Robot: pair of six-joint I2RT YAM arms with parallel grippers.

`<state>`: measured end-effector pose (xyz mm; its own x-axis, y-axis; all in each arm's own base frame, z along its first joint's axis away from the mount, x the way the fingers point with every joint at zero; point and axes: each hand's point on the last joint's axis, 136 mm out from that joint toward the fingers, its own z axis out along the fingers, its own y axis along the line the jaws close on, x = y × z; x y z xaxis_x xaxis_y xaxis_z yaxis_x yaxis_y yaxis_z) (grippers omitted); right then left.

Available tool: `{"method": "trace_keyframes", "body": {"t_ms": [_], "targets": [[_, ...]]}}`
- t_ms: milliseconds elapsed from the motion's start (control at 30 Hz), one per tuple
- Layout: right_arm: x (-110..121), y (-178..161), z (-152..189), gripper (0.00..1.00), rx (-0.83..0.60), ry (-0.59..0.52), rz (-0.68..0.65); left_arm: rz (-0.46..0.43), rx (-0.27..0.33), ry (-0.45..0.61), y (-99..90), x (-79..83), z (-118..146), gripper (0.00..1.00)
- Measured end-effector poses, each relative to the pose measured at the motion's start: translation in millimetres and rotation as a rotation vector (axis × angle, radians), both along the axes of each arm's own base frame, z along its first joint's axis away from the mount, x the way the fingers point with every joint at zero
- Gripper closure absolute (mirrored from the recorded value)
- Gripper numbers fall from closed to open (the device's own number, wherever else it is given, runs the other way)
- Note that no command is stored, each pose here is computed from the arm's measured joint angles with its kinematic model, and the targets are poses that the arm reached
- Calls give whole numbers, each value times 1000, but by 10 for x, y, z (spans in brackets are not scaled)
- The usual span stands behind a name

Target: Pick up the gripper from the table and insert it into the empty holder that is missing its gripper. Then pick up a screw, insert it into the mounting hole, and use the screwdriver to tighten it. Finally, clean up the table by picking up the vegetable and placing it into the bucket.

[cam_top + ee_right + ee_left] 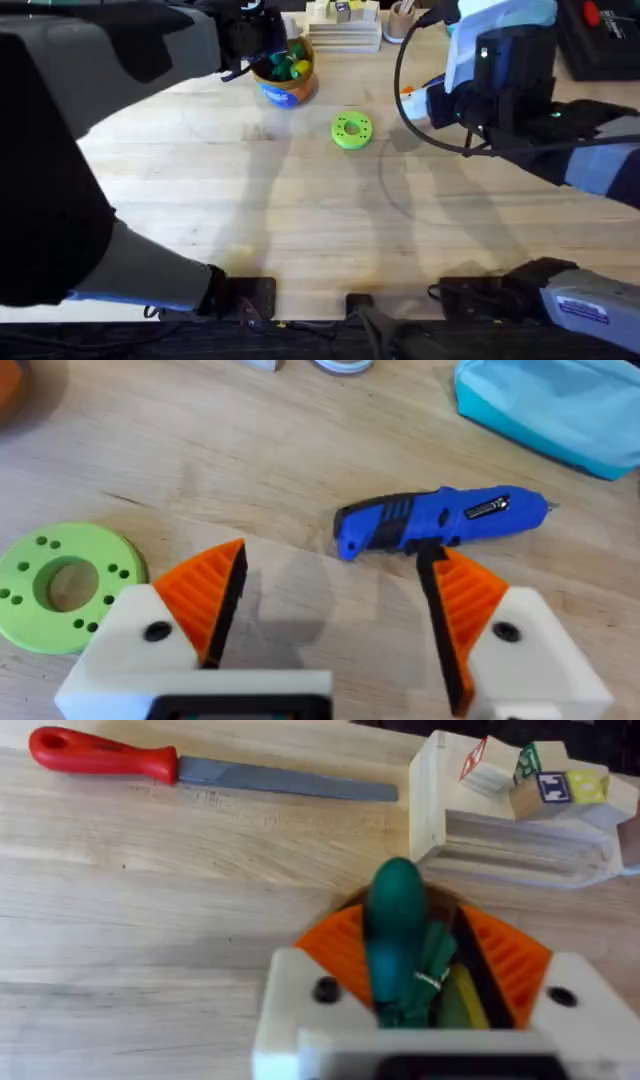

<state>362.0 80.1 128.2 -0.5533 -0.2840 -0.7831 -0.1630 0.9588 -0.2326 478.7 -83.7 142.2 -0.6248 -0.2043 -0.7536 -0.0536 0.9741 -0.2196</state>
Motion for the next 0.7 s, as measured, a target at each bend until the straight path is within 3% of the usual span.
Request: {"method": "trace_keyframes", "body": {"t_ms": [100, 133, 267, 400, 567, 700], "targets": [[-1, -1, -2, 10, 0, 1, 0, -31, 22, -8, -18, 0, 20, 76], [-12, -4, -16, 10, -3, 8, 0, -38, 27, -9, -21, -7, 28, 24], [-185, -65, -147, 10, -41, 117, 1, -66, 59, -5, -7, -102, 134, 7], [-287, -97, 71, 10, -46, 160, -5, -95, 93, -7, 31, -310, 380, 6], [-367, -126, 676, 10, -9, 101, -17, -144, 155, 18, 124, -790, 721, 8], [-466, -161, 1137, 10, 35, -10, -17, -187, 206, 38, 209, -1225, 931, 7]]}}
